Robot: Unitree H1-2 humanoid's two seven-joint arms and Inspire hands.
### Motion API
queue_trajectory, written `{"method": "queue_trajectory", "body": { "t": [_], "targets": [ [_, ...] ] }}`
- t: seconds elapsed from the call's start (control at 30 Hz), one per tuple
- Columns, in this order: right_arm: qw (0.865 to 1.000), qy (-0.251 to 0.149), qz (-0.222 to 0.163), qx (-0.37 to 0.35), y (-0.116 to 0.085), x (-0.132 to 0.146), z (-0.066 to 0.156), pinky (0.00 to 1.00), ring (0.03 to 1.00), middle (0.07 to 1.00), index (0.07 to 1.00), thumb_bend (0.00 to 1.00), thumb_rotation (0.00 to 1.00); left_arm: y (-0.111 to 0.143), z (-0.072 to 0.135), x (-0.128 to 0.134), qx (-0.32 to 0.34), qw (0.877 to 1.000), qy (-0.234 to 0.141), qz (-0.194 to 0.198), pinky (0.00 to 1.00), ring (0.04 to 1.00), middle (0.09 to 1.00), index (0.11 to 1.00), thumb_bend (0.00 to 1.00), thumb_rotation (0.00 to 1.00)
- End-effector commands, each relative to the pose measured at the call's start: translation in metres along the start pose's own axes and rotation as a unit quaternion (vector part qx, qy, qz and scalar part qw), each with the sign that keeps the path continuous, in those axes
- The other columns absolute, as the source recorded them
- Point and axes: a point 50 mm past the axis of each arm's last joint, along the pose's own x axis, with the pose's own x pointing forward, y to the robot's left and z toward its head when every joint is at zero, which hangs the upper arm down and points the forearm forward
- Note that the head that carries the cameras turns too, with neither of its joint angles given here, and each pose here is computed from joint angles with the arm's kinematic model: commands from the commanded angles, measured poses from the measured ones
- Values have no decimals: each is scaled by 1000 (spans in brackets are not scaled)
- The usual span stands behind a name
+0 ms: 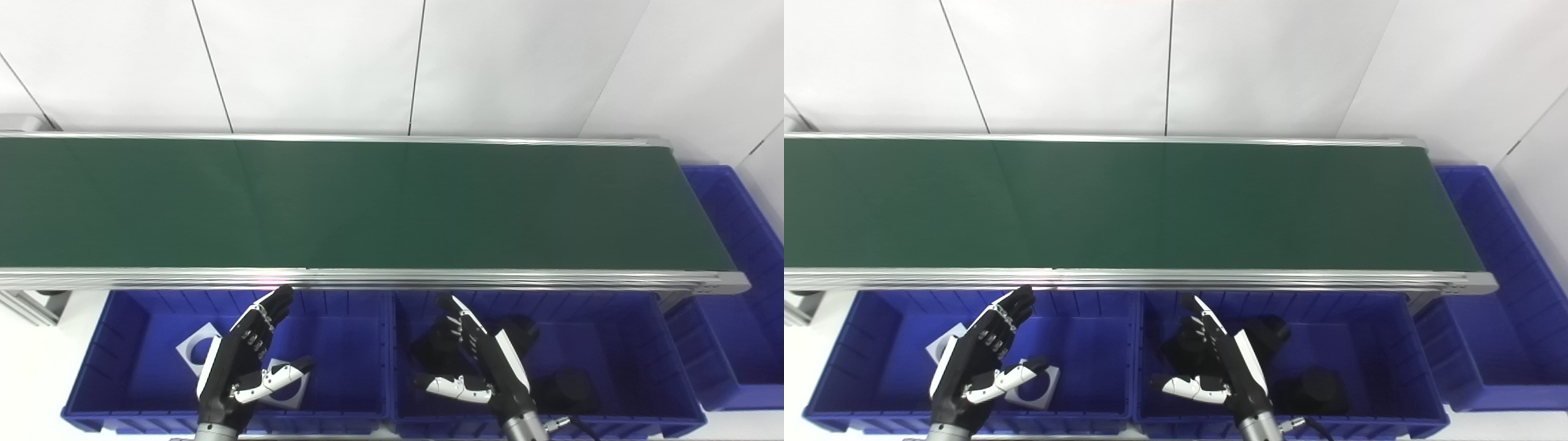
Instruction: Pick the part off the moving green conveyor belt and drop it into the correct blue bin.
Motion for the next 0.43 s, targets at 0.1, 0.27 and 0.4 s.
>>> {"method": "queue_trajectory", "body": {
  "t": [0.1,0.27,0.4],
  "targets": [
    [999,-46,-13,5,-5,6,11,785,853,900,923,758,250,-1,5,6,6,999,-36,-4,934,887,881,785,675,4],
    [999,-45,-17,3,-7,5,10,794,868,907,926,764,256,-2,3,5,6,999,-36,-4,934,881,869,775,672,0],
    [999,-43,-18,1,-9,3,9,797,872,909,928,757,262,-3,2,4,6,999,-35,-2,930,868,854,766,677,9]
  ]
}}
